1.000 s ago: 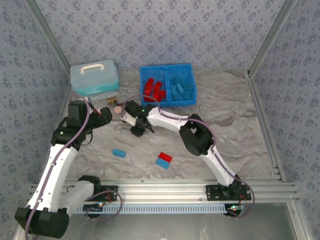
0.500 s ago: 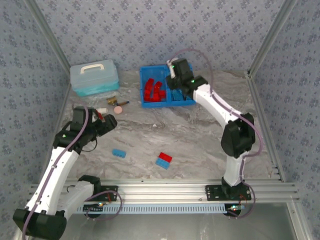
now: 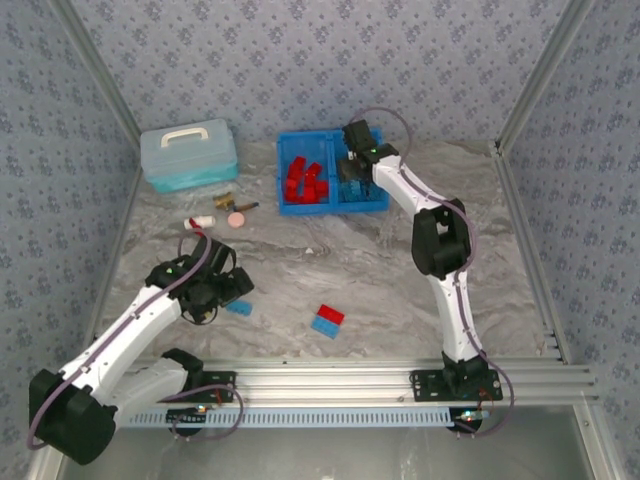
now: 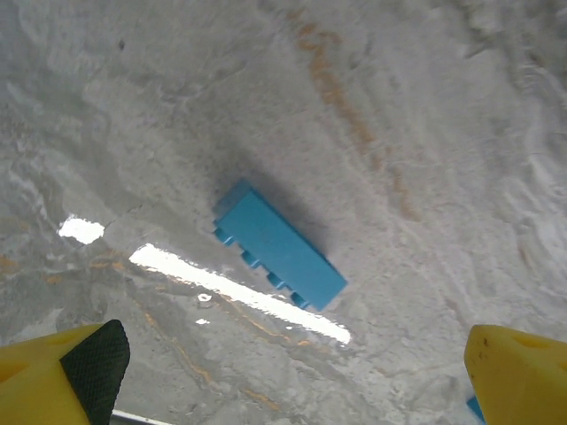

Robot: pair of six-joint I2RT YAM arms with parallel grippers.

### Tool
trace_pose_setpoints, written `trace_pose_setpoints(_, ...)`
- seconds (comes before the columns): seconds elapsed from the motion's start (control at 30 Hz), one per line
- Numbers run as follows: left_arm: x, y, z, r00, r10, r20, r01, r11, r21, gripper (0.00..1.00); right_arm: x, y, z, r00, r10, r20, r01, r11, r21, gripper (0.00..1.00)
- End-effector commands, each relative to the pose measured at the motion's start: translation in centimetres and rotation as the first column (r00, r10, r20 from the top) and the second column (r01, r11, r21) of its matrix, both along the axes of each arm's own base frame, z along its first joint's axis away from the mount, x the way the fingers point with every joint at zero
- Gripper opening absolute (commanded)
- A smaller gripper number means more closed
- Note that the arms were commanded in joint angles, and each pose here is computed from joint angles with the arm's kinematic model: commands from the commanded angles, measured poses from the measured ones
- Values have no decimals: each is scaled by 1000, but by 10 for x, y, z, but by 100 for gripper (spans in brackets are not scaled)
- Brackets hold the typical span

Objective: Sort the legos into containers by color

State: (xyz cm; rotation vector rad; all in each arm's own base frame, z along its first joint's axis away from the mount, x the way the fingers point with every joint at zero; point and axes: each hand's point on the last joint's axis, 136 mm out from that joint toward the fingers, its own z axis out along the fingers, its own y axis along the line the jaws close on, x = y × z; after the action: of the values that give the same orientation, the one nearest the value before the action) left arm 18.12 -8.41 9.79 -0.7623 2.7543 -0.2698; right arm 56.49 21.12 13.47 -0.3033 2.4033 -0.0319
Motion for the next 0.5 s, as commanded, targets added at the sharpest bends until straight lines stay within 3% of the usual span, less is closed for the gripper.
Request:
trace_pose_setpoints(0.0, -9, 2, -15, 997, 64, -43, -64, 998, -7, 99, -23, 0, 91, 992, 12, 127, -19, 998, 52, 70)
trace_pose_setpoints(0.23, -2, -2, -46, 993, 91, -78, -91, 996, -1, 96, -97, 15, 151, 968, 111, 226, -143, 982, 127, 76)
trace_pose_setpoints(0.47, 21, -13, -65, 991, 127, -45, -129, 991, -41, 82, -161, 23, 150, 961, 194, 198, -223, 965, 136, 81)
